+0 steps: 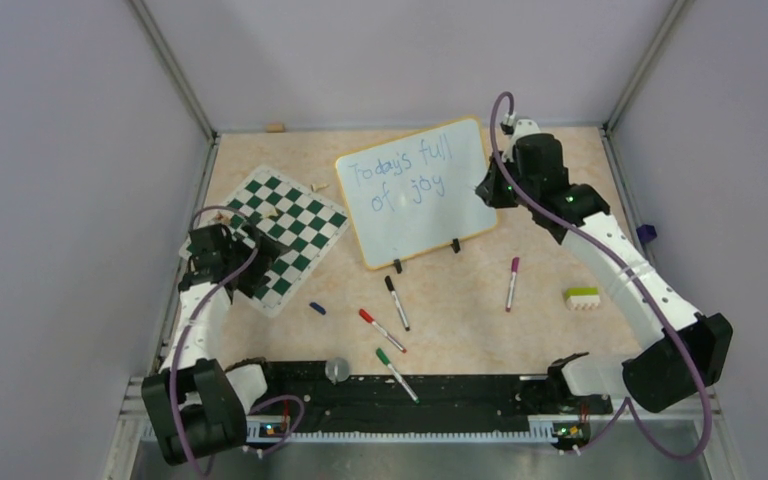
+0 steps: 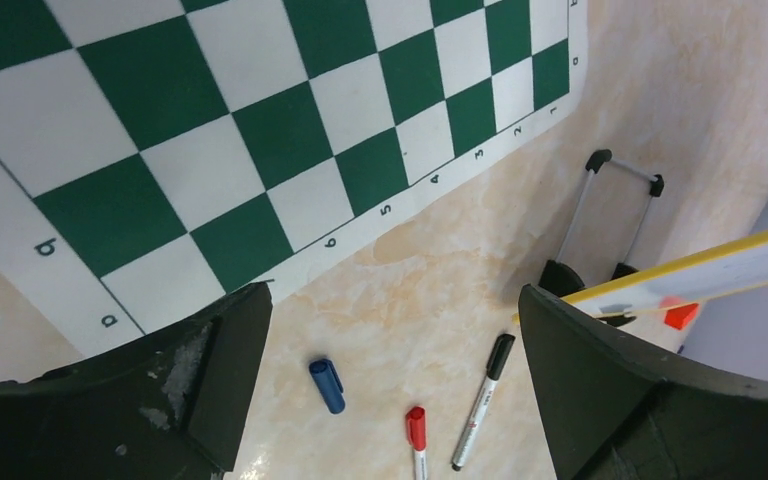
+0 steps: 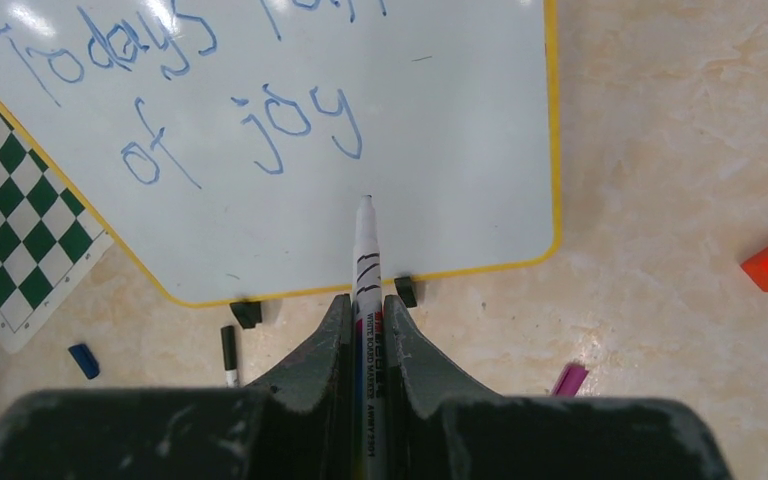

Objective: Write a sentence on the whiteboard
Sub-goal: Close the whiteboard marker at the center of the board.

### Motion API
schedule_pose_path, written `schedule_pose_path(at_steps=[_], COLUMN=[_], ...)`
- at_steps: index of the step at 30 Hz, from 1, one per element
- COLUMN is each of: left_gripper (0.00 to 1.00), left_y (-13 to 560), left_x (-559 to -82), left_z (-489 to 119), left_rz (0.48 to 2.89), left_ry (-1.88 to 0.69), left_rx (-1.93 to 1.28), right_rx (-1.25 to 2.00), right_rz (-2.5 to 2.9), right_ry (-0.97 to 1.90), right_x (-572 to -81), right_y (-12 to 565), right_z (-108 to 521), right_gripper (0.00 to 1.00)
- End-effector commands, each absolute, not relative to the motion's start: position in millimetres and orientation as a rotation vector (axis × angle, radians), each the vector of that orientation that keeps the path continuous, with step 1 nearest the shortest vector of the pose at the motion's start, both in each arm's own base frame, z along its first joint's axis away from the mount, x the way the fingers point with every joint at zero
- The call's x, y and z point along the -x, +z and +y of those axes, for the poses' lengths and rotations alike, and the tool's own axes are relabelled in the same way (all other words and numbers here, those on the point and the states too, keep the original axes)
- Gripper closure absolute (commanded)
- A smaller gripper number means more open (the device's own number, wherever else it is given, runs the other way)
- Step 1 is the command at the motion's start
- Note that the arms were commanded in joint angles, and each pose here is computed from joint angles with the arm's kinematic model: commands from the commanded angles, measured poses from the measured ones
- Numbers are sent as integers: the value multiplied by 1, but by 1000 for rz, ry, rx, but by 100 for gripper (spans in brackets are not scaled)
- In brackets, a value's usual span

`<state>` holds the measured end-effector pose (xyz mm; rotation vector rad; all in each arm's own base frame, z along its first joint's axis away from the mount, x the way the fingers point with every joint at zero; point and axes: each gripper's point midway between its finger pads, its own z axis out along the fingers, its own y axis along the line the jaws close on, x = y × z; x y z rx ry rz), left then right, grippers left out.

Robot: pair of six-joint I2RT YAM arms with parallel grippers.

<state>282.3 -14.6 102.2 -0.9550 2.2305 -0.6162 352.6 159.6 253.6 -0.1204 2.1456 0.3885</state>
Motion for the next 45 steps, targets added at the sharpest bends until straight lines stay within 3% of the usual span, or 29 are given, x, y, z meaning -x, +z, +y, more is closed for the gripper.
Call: schedule_pose_path(at_steps=[1,10,23,28,31,45], left_gripper=[5,15,31,39,50,54], left_y=[123,98,75,64,61,35], left_x=[-284,-261,-236,-226,-221,-224], left_z=[-20,-75,-73,-74,-72,-78], left_rz=[2192,2329,2364,2394,2387,2452], left_ry=[-731,-734,-522,-385,-324,-146], left_rx=[1082,1232,1272,1316,1341,1368], right_rx=[88,177,189,186,181,198], right_rz=[2118,2214,2110,2105,2102,2093], right_ry=[423,468,525,530,534,551], right_x=[-349,-329,-314,-306,-303,-298], right_y=[283,277,292,290,289,291], right_z=[160,191,195,192,190,190], right_gripper=[100,100,100,100,100,100])
